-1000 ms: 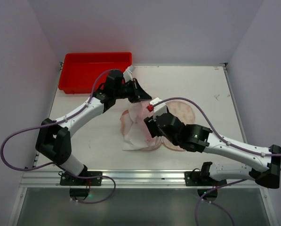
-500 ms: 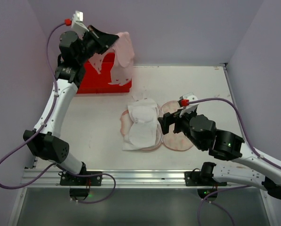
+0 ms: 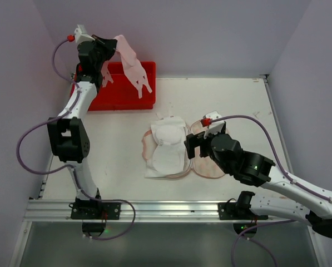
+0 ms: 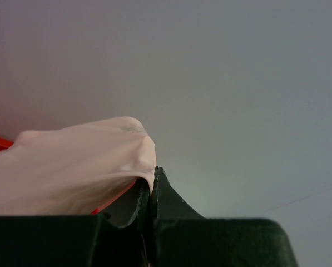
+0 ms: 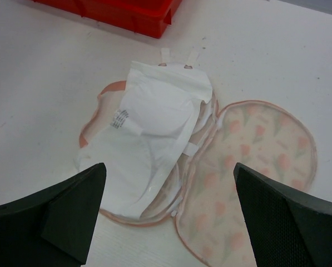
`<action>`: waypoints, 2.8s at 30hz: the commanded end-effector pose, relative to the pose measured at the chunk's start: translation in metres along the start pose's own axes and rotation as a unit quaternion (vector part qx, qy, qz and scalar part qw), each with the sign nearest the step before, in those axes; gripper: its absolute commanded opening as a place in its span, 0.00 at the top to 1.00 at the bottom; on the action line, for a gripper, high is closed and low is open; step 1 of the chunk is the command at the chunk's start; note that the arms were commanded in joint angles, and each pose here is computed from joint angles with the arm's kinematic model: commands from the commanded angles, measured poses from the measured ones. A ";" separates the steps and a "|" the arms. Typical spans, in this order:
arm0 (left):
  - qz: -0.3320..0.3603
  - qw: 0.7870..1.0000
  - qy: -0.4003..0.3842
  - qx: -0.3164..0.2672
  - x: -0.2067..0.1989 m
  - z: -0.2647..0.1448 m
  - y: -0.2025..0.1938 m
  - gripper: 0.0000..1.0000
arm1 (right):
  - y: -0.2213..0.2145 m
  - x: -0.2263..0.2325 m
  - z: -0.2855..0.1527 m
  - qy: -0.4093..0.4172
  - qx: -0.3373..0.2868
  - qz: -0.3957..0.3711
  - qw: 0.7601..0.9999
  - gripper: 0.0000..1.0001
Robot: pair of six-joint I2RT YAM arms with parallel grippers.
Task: Unzip the laundry bag and remove the bra
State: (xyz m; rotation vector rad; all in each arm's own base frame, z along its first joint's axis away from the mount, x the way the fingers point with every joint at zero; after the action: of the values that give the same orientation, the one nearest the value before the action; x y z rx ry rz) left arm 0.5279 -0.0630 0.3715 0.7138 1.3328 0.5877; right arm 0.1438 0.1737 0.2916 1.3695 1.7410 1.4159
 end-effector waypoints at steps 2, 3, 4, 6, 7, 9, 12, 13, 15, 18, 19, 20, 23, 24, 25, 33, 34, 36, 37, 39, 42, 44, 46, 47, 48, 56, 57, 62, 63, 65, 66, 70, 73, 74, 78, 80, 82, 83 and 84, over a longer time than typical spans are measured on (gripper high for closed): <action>-0.005 1.000 -0.023 -0.020 0.028 0.036 -0.019 1.00 | -0.004 -0.001 0.012 0.002 0.003 0.023 1.000 0.01; -0.009 1.000 -0.016 -0.006 0.037 0.038 -0.031 1.00 | -0.006 0.000 0.014 0.004 0.007 0.024 1.000 0.01; -0.014 1.000 0.001 0.009 0.052 0.041 -0.047 1.00 | -0.008 0.000 0.016 0.000 0.011 0.023 1.000 0.01; -0.024 0.999 0.030 0.027 0.082 0.035 -0.079 1.00 | -0.013 -0.002 0.021 -0.009 0.019 0.018 1.000 0.01; -0.025 0.998 0.044 0.033 0.093 0.032 -0.091 1.00 | -0.014 -0.002 0.023 -0.011 0.022 0.016 1.000 0.01; -0.020 0.995 0.078 0.051 0.122 0.019 -0.119 0.88 | -0.019 -0.002 0.028 -0.016 0.034 0.011 0.999 0.01; 0.005 0.989 0.121 0.081 0.149 0.006 -0.142 0.65 | -0.024 0.000 0.034 -0.013 0.047 0.009 0.999 0.01; 0.010 0.989 0.125 0.083 0.149 0.003 -0.140 0.62 | -0.026 0.001 0.035 -0.009 0.052 0.009 0.999 0.01; 0.026 0.986 0.139 0.091 0.151 -0.004 -0.136 0.42 | -0.028 0.002 0.037 -0.007 0.057 0.011 0.998 0.01; 0.076 0.979 0.172 0.078 0.136 -0.007 -0.102 0.12 | -0.031 0.002 0.038 -0.005 0.062 0.010 0.998 0.01; 0.093 0.977 0.176 0.073 0.127 -0.008 -0.088 0.02 | -0.031 0.002 0.037 -0.004 0.062 0.011 0.998 0.01; 0.108 0.972 0.191 0.085 0.119 -0.009 -0.076 0.00 | -0.032 0.001 0.037 -0.005 0.062 0.012 0.998 0.01; 0.153 0.952 0.235 0.123 0.106 -0.024 -0.051 0.00 | -0.034 -0.001 0.036 -0.007 0.061 0.015 0.998 0.01; 0.173 0.945 0.240 0.141 0.102 -0.031 -0.050 0.00 | -0.035 -0.003 0.036 -0.009 0.061 0.016 0.998 0.01; 0.185 0.940 0.248 0.142 0.093 -0.040 -0.041 0.00 | -0.036 -0.003 0.036 -0.009 0.059 0.019 0.998 0.01; 0.171 0.897 0.071 0.402 0.014 -0.158 -0.142 0.00 | -0.044 -0.015 0.038 -0.034 0.052 0.034 0.998 0.01; 0.163 0.896 0.031 0.413 0.001 -0.169 -0.150 0.01 | -0.047 -0.015 0.038 -0.033 0.052 0.035 0.997 0.01; 0.139 0.863 -0.037 0.484 -0.017 -0.199 -0.192 0.02 | -0.048 -0.016 0.038 -0.029 0.051 0.038 0.998 0.01; 0.133 0.851 -0.056 0.505 -0.018 -0.209 -0.206 0.02 | -0.050 -0.016 0.038 -0.025 0.052 0.040 0.998 0.01; 0.132 0.831 -0.080 0.535 -0.027 -0.223 -0.229 0.02 | -0.052 -0.016 0.037 -0.022 0.054 0.047 0.997 0.01; 0.138 0.820 -0.055 0.553 -0.014 -0.228 -0.250 0.03 | -0.054 -0.015 0.034 -0.010 0.057 0.060 0.997 0.01; 0.133 0.817 -0.050 0.559 -0.009 -0.226 -0.259 0.04 | -0.055 -0.016 0.029 -0.003 0.052 0.067 0.996 0.01; 0.125 0.812 -0.063 0.567 -0.010 -0.223 -0.269 0.07 | -0.055 -0.019 0.024 -0.002 0.047 0.074 0.996 0.01; 0.125 0.808 -0.067 0.571 -0.014 -0.224 -0.275 0.09 | -0.056 -0.020 0.023 -0.002 0.046 0.075 0.996 0.01; 0.125 0.803 -0.067 0.580 -0.013 -0.224 -0.283 0.12 | -0.056 -0.021 0.021 -0.004 0.048 0.077 0.996 0.01; 0.113 0.776 -0.091 0.614 -0.028 -0.242 -0.305 0.47 | -0.060 -0.029 0.015 -0.027 0.045 0.090 0.995 0.01; 0.112 0.778 -0.098 0.610 -0.033 -0.244 -0.301 0.58 | -0.060 -0.029 0.015 -0.027 0.045 0.090 0.995 0.01; 0.117 0.797 -0.107 0.583 -0.050 -0.248 -0.276 0.90 | -0.059 -0.029 0.015 -0.026 0.045 0.089 0.995 0.01; 0.120 0.803 -0.113 0.573 -0.057 -0.246 -0.267 0.97 | -0.059 -0.029 0.015 -0.026 0.045 0.087 0.995 0.01; 0.120 0.806 -0.126 0.566 -0.067 -0.245 -0.256 1.00 | -0.058 -0.030 0.015 -0.030 0.041 0.085 0.995 0.01; 0.120 0.811 -0.139 0.556 -0.077 -0.242 -0.246 1.00 | -0.058 -0.030 0.015 -0.030 0.041 0.083 0.995 0.01; 0.110 0.821 -0.198 0.524 -0.113 -0.234 -0.214 1.00 | -0.054 -0.032 0.011 -0.031 0.033 0.088 0.995 0.01; 0.092 0.842 -0.232 0.478 -0.136 -0.218 -0.177 1.00 | -0.051 -0.036 0.005 -0.037 0.018 0.099 0.994 0.01; 0.073 0.857 -0.220 0.461 -0.132 -0.207 -0.161 1.00 | -0.050 -0.036 0.004 -0.037 0.014 0.101 0.994 0.01; 0.037 0.922 -0.185 0.338 -0.124 -0.165 -0.086 1.00 | -0.043 -0.041 -0.003 -0.041 -0.011 0.116 0.992 0.01; 0.017 0.949 -0.148 0.278 -0.112 -0.148 -0.053 1.00 | -0.041 -0.042 -0.005 -0.041 -0.017 0.118 0.992 0.01; 0.006 0.969 -0.134 0.209 -0.105 -0.131 -0.015 1.00 | -0.039 -0.042 -0.006 -0.044 -0.021 0.116 0.992 0.01; -0.010 0.978 -0.107 0.177 -0.099 -0.123 -0.002 1.00 | -0.038 -0.042 -0.006 -0.044 -0.022 0.116 0.992 0.01; -0.015 0.984 -0.102 0.143 -0.096 -0.114 0.012 1.00 | -0.039 -0.042 -0.005 -0.045 -0.020 0.114 0.992 0.01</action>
State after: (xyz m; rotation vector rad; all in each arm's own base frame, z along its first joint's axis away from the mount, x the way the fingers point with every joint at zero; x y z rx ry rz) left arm 0.3875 -0.1354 0.3754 1.2095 1.3027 0.1788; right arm 0.1368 0.1379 0.2470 1.6087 1.5847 1.4905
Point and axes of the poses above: each gripper's point midway between its finger pads, its own z axis out along the fingers, its own x axis along the line the jaws close on, y = z × x, the point moved 8 cm from there along -z, back along the fingers, and after that the axes turned 9 degrees about z, right-handed, at the moved point
